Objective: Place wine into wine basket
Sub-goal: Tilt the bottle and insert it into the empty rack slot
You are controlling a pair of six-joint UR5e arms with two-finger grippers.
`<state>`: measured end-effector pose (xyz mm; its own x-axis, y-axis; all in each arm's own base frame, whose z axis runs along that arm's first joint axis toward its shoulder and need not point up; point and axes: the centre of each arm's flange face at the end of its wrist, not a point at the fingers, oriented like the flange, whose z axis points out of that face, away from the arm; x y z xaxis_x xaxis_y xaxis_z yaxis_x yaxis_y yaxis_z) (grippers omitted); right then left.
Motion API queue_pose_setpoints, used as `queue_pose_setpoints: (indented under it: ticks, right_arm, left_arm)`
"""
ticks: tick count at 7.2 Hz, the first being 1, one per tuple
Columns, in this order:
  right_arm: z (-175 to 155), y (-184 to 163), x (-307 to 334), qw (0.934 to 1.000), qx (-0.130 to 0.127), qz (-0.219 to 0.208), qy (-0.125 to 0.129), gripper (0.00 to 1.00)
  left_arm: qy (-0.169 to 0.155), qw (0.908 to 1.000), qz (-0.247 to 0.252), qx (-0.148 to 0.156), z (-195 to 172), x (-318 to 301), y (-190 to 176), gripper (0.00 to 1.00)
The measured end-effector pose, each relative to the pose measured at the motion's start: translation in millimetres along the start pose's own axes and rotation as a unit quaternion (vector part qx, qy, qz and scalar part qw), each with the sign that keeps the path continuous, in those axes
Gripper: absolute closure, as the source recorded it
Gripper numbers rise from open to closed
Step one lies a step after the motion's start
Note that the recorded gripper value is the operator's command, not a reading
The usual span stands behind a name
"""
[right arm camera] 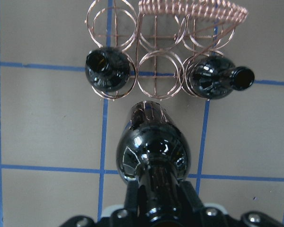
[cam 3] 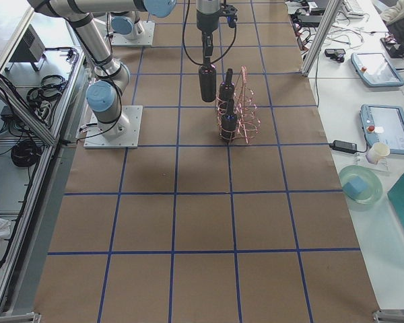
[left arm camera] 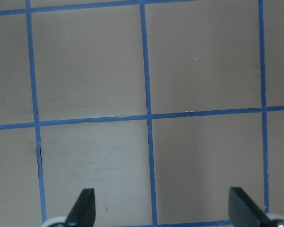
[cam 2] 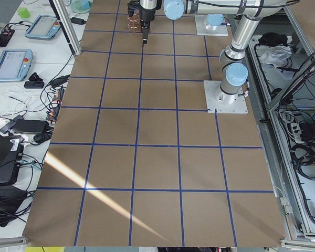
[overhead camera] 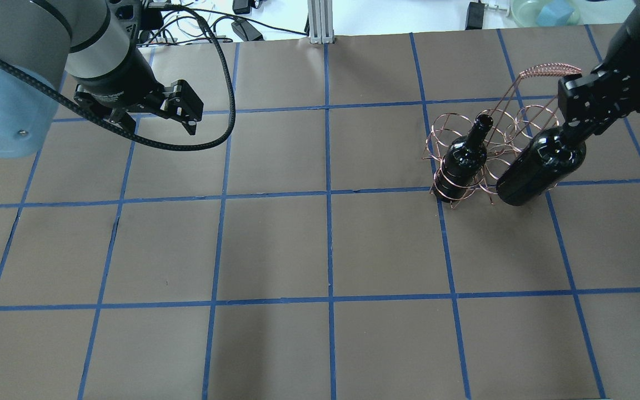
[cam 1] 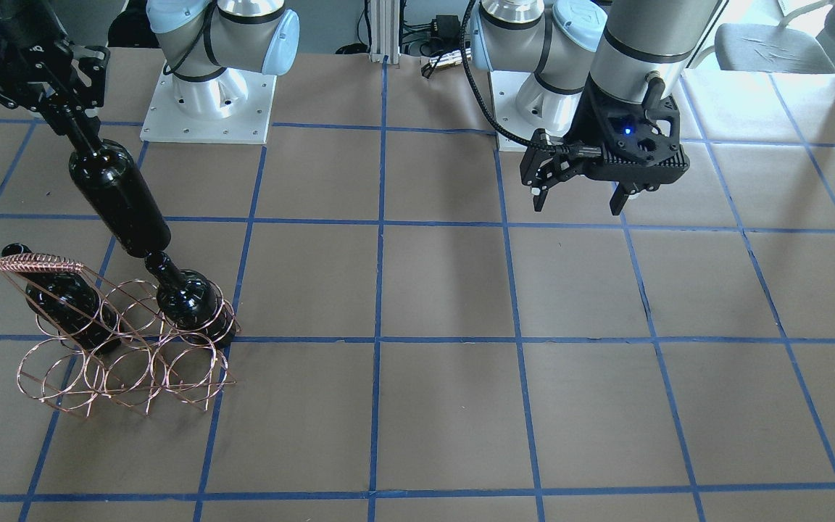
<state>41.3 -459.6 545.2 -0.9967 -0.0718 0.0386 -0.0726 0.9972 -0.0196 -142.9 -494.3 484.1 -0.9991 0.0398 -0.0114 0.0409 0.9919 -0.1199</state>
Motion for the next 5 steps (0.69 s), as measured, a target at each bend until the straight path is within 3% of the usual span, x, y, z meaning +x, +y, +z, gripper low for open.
queue_pose_setpoints:
  ticks: [2,5]
  right_arm:
    - [4,-41,11,1.0,0.002,0.006,-0.007,0.96]
    - [26,-71,19,0.9999,-0.01,0.007,-0.01,0.96]
  left_arm:
    - [0.007,0.999,-0.045,0.006,-3,-4,-3,0.0]
    - [0.004,0.9979,-0.063,0.008,-5,-5,-2,0.0]
